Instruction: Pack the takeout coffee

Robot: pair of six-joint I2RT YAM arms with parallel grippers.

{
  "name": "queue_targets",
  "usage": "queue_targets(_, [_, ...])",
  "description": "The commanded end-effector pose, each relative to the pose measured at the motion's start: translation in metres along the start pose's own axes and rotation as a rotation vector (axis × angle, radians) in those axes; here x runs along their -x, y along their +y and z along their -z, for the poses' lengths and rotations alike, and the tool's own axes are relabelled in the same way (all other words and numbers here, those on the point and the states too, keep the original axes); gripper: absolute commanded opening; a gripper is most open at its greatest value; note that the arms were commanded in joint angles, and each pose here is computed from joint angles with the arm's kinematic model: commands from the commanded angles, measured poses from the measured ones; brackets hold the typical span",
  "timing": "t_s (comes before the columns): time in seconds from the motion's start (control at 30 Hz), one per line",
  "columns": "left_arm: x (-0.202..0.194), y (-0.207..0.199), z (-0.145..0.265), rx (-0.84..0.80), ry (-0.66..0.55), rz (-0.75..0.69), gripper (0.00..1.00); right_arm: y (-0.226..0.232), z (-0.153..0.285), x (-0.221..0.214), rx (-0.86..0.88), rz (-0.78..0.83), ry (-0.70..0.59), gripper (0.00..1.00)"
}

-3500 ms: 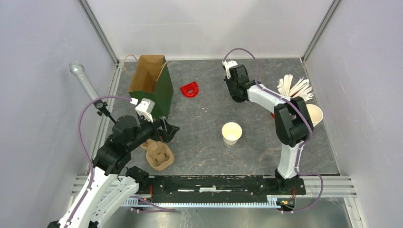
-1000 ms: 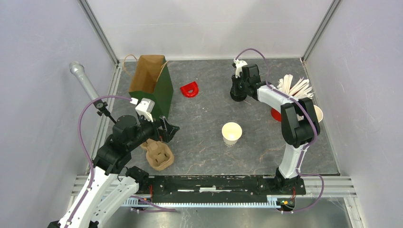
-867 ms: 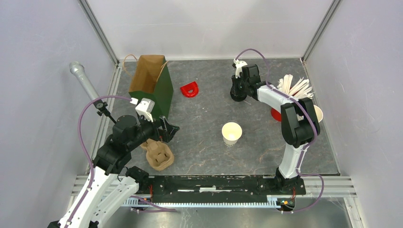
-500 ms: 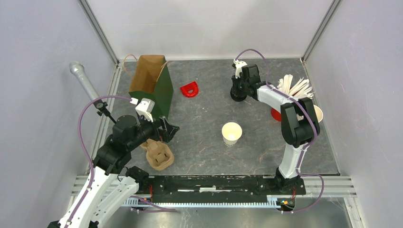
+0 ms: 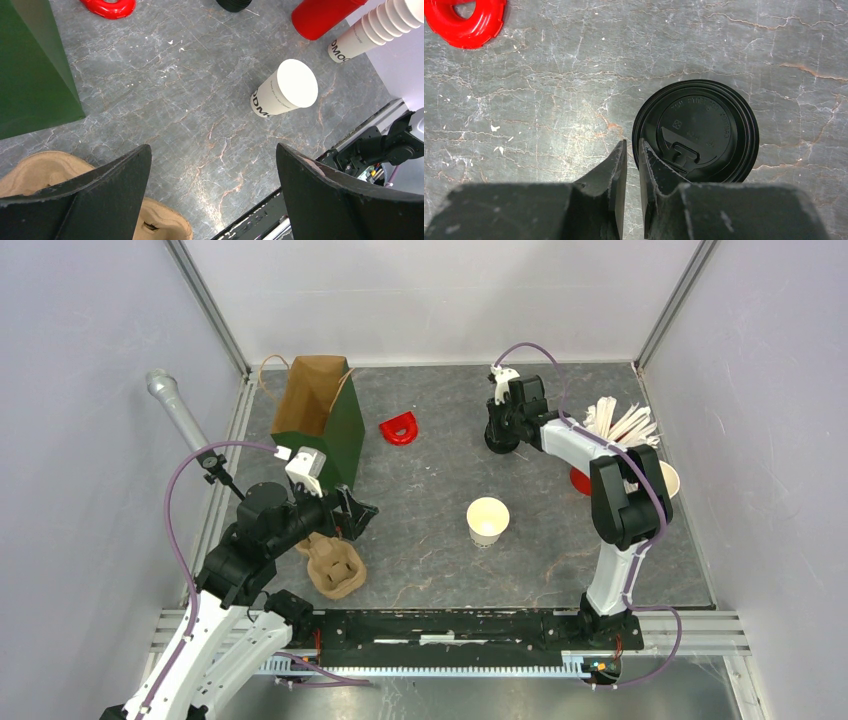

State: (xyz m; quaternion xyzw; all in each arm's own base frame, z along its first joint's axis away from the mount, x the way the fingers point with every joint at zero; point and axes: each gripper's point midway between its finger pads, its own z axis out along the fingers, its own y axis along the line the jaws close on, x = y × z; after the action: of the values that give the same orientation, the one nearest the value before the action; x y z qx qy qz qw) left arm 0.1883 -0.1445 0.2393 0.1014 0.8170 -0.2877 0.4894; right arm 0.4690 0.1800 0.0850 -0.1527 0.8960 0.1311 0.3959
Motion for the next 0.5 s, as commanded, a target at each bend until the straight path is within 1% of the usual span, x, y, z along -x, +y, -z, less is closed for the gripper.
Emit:
queue_targets(0.0, [0.0040,-0.0048,-0.0009,-0.024,-0.012,0.014,1.00,0.0003,-0.0006,0.0228,0.007,0.012,-0.051,0.20])
queue_targets(0.47, [0.0039,-0.0055,-0.0013,-0.028,-0.008,0.015,1.00,-0.0008,-0.0055,0.0189,0.005,0.014,-0.037,0.20])
